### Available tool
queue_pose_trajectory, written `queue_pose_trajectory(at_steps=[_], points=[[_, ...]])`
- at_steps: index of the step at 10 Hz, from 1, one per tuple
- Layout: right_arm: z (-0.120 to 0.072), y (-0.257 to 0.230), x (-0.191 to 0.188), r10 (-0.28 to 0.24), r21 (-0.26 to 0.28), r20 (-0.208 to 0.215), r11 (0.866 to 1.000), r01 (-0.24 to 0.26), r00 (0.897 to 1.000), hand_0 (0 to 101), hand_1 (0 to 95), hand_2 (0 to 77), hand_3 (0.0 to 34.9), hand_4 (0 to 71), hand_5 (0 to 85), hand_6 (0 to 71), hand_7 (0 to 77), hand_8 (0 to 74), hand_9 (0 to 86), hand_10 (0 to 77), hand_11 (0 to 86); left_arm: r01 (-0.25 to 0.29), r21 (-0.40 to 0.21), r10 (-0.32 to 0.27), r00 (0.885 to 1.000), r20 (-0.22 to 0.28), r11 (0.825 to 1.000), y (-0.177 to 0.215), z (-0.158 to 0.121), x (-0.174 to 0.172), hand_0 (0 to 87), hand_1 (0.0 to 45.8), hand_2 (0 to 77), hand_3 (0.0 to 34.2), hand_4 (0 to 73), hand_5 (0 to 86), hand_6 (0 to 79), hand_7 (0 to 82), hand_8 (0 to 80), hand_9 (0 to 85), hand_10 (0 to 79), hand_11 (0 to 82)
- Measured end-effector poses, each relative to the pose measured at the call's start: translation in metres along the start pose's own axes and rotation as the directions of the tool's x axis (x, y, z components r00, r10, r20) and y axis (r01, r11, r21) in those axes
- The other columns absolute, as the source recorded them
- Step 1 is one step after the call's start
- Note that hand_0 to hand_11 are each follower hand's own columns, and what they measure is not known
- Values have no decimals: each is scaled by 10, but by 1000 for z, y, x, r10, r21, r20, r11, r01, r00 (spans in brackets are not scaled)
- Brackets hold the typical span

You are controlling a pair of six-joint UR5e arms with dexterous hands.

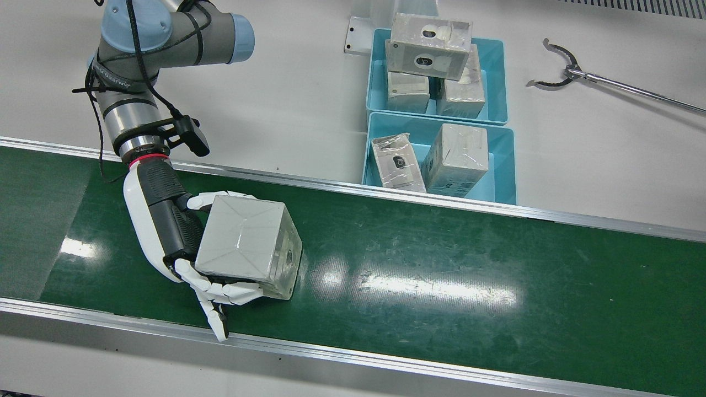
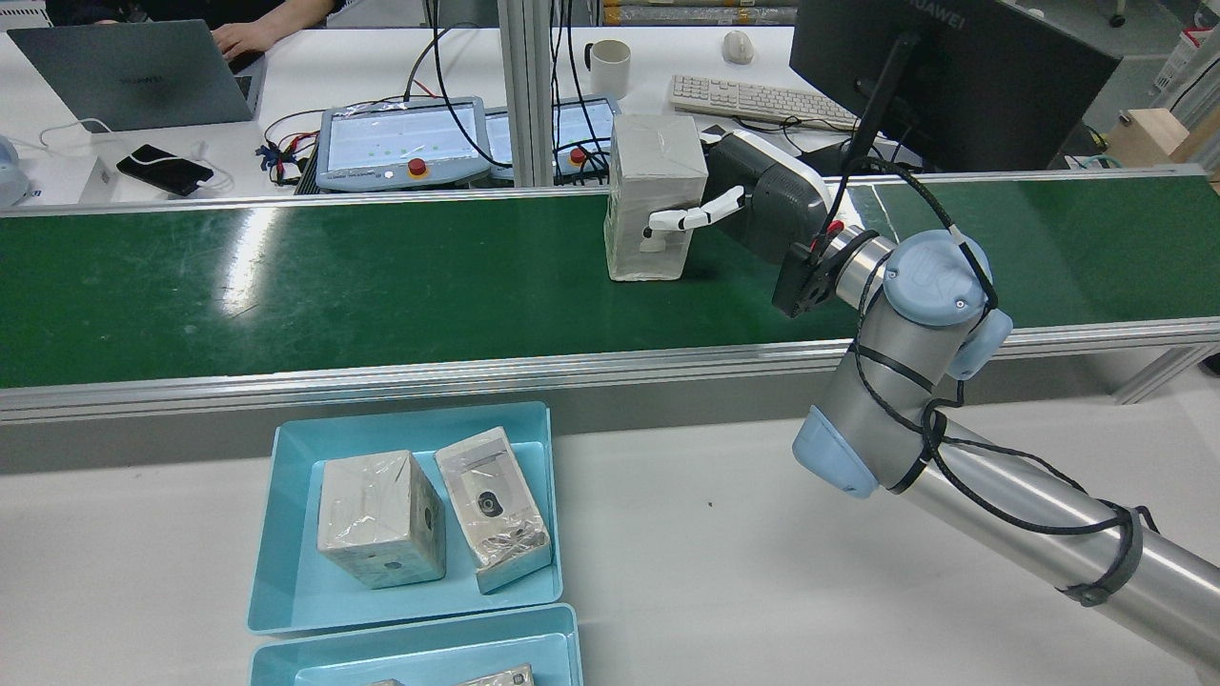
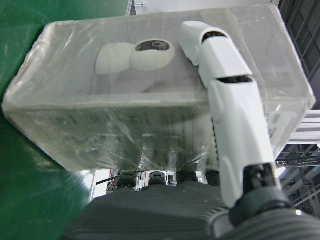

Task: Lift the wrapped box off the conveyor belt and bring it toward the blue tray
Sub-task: 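Close the right hand fingers around the white wrapped box, then lift the box off the belt and carry it toward the blue tray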

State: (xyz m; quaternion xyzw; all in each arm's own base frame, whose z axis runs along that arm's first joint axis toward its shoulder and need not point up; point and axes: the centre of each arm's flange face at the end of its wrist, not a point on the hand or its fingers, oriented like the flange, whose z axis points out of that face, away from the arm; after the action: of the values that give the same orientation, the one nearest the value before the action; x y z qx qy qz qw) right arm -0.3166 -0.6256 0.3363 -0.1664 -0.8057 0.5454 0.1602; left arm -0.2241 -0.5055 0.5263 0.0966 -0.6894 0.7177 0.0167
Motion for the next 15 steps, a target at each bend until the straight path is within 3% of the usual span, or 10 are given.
queue_pose_trajectory(at_steps=[1, 2, 3, 5, 6, 7, 8, 13, 14, 15], points=[[-1, 1, -2, 1, 4, 2, 1000, -1, 1000, 542, 240, 251, 68, 218, 240, 114, 305, 0, 71, 49, 16, 0, 0, 0, 1000, 0, 1000, 0, 0, 0, 0, 0, 5, 0, 0, 11, 0, 5, 5, 5, 5, 0], [-3, 6, -9, -1, 12, 8, 1000, 1, 1000, 568, 224, 262, 32, 267, 267, 164, 338, 0, 191, 98, 93, 0, 0, 0, 1000, 0, 1000, 0, 0, 0, 0, 0, 5, 0, 0, 11, 0, 5, 5, 5, 5, 0], [-7, 14, -19, -5, 19, 19, 1000, 5, 1000, 605, 191, 289, 5, 311, 305, 207, 376, 71, 262, 175, 191, 0, 0, 0, 1000, 0, 1000, 0, 0, 0, 0, 0, 11, 0, 0, 11, 0, 5, 5, 0, 0, 0], [-13, 31, -33, -10, 9, 34, 1000, 10, 999, 604, 115, 349, 0, 371, 338, 256, 420, 278, 431, 273, 333, 0, 0, 0, 1000, 0, 1000, 0, 0, 0, 0, 0, 11, 0, 0, 11, 0, 5, 5, 5, 5, 5], [-16, 45, -37, -13, -8, 39, 1000, 13, 999, 604, 115, 349, 0, 371, 338, 256, 420, 278, 431, 273, 333, 0, 0, 0, 1000, 0, 1000, 0, 0, 0, 0, 0, 11, 0, 0, 11, 0, 5, 5, 5, 5, 5], [-21, 64, -39, -18, -31, 41, 999, 19, 999, 518, 115, 349, 0, 338, 425, 322, 485, 398, 535, 365, 398, 0, 0, 0, 1000, 0, 1000, 0, 0, 0, 0, 0, 11, 0, 0, 11, 0, 5, 5, 5, 5, 0], [-28, 86, -33, -23, -56, 34, 998, 25, 999, 518, 115, 349, 0, 338, 425, 322, 485, 398, 535, 420, 436, 0, 0, 0, 1000, 0, 1000, 0, 0, 0, 0, 0, 11, 0, 0, 11, 0, 5, 5, 5, 5, 0], [-60, 163, 98, 19, -132, -39, 991, -24, 999, 471, 115, 349, 8, 327, 436, 344, 556, 469, 622, 513, 513, 0, 0, 0, 1000, 0, 1000, 0, 0, 0, 0, 0, 11, 0, 0, 11, 0, 5, 5, 0, 5, 5], [-67, 174, 135, 23, -136, -59, 990, -31, 998, 464, 11, 420, 7, 327, 436, 349, 589, 502, 698, 556, 556, 0, 0, 0, 1000, 0, 1000, 0, 0, 0, 0, 0, 11, 0, 0, 5, 0, 5, 5, 5, 0, 5], [-74, 184, 169, 21, -139, -85, 990, -33, 996, 457, 11, 420, 0, 327, 436, 349, 649, 556, 704, 595, 616, 0, 0, 0, 1000, 0, 1000, 0, 0, 0, 0, 0, 11, 0, 0, 11, 0, 5, 5, 0, 5, 0]])
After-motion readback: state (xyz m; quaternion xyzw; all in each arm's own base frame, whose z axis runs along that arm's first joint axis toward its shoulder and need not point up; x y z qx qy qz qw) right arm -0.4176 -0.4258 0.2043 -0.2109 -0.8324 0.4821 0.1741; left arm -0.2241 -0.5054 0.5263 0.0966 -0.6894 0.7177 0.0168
